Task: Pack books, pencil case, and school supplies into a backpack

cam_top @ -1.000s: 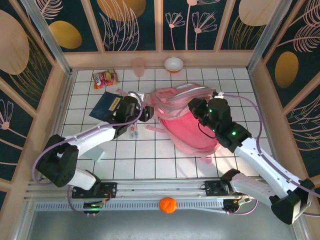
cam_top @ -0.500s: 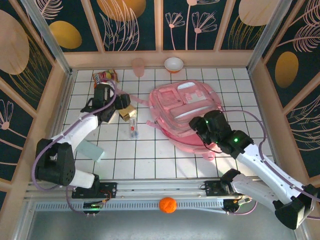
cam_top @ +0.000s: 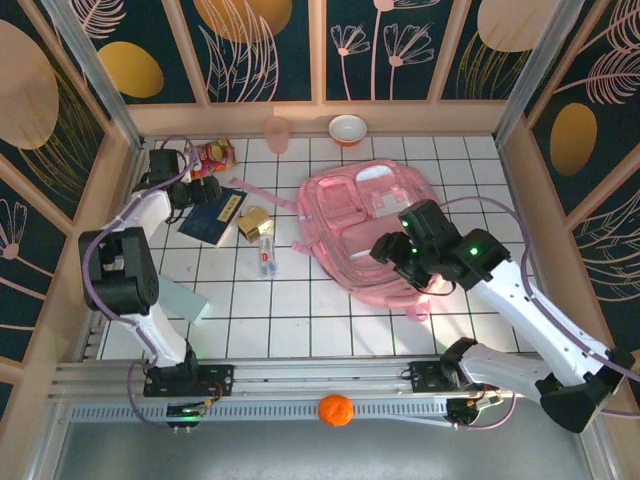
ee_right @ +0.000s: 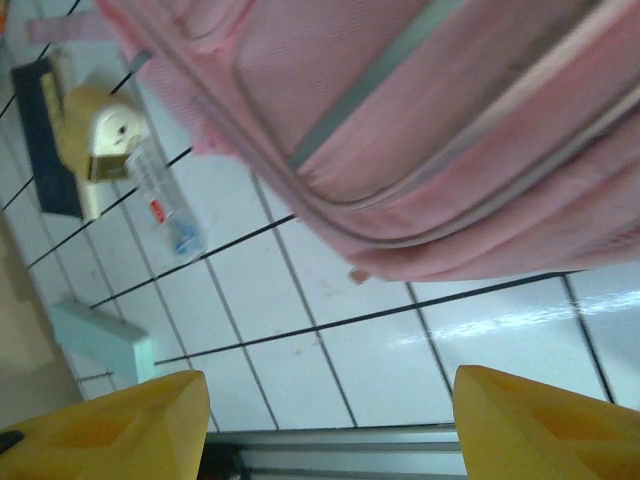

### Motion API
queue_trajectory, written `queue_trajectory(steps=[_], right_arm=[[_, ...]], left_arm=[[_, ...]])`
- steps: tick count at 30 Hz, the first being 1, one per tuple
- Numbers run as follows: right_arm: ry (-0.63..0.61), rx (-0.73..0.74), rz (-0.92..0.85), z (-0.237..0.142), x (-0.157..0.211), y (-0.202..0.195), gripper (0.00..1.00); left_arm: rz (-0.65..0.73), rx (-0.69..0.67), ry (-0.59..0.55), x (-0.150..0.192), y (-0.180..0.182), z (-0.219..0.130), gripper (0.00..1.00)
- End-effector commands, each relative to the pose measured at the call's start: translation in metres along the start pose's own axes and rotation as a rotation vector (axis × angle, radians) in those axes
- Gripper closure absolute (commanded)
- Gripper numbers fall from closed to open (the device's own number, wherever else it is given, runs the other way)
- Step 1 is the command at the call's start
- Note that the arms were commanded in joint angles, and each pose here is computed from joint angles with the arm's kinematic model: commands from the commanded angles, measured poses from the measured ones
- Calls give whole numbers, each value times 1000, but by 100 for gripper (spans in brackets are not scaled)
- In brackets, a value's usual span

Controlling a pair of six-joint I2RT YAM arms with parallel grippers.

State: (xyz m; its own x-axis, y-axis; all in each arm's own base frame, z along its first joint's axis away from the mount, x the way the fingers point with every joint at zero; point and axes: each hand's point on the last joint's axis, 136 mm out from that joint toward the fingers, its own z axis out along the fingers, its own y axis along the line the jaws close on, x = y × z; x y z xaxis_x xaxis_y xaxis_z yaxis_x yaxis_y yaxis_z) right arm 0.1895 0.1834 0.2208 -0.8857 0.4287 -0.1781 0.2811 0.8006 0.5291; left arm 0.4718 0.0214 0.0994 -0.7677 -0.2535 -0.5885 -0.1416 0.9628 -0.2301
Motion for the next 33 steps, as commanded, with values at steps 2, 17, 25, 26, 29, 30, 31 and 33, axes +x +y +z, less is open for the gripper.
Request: queue_trajectory(steps=[2, 17, 25, 26, 29, 30, 31, 33], right_arm=[[34, -104, -118, 26, 8, 57, 35], [65, -370, -373, 147, 40, 229, 41], [69, -430, -370, 181, 40, 250, 41], [75, -440, -369, 184, 40, 254, 41], [112, -477, -379, 195, 49, 265, 42], [126, -484, -385, 199, 53, 268, 42], [139, -483, -392, 205, 57, 269, 42], [160, -478, -403, 216, 63, 270, 42]], left_arm=[[-5, -29, 62, 3, 25, 18, 10], [-17, -14, 196, 20, 51, 70, 19], [-26, 13, 249, 48, 49, 70, 24], [-30, 23, 246, 49, 47, 67, 24], [-46, 63, 240, 54, 37, 55, 26], [-53, 73, 236, 57, 35, 51, 26], [-60, 83, 235, 59, 33, 48, 27], [-71, 94, 239, 65, 31, 45, 28]])
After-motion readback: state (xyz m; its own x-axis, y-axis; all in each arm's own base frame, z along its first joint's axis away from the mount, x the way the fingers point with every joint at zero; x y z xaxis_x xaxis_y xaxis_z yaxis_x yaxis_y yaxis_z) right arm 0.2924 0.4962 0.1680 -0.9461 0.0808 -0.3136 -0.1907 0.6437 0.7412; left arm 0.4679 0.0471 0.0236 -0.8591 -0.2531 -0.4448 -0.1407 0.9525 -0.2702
